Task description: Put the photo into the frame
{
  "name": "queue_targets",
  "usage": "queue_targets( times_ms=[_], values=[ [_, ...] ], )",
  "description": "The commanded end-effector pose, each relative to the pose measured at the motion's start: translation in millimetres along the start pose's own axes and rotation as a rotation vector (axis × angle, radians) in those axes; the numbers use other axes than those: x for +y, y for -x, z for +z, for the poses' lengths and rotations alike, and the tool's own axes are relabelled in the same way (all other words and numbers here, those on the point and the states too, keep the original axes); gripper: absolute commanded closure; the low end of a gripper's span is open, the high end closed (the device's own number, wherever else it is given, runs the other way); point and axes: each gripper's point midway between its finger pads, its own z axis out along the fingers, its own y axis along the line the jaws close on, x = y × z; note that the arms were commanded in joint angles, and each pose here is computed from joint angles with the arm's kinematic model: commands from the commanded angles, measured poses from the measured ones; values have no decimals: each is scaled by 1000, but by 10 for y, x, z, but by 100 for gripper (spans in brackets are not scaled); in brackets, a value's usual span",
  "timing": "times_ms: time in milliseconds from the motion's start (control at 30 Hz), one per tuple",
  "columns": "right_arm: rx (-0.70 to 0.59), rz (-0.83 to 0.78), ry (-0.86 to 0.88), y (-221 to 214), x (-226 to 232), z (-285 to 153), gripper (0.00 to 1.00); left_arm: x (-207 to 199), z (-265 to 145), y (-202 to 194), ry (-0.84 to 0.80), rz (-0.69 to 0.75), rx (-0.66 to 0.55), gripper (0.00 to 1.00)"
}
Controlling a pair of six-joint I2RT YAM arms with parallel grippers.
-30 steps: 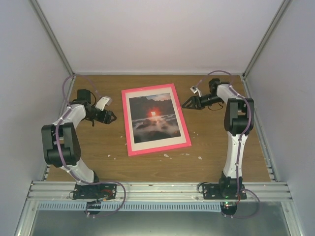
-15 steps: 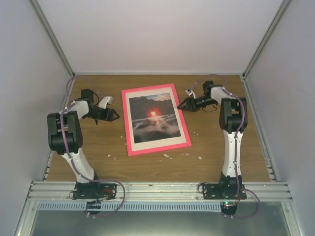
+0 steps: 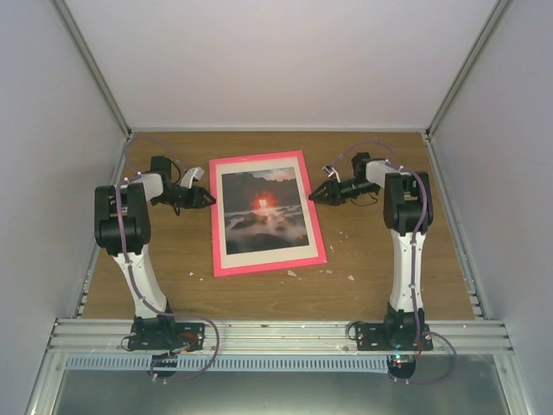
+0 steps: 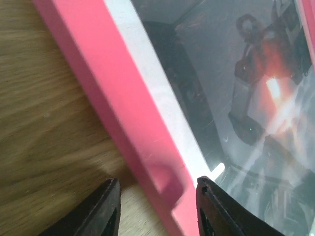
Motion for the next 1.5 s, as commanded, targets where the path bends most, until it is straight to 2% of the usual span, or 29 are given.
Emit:
queue_targets(
  times_ms=[0,167,367,900,1300,1467],
  values=[
    [83,63,-36,-363,-71,153,43,-114,175,27,-34,40,12,58],
    [117,92,-20,-627,-21,165,54,-250,295,-130,-47,77,55,67],
    [190,76,-49,-946,-18,81,58,-322,344,-399,-56,62,104,75],
    [270,125,-93,-1453,-42,-109,61,-780,385,-986,-111,103,210,81],
    [277,133,-129,-1542,-90,-196,61,-915,325,-1026,-127,139,223,84],
    [273,130,-137,-1510,-117,-197,61,-985,288,-1038,-124,196,241,85]
  ],
)
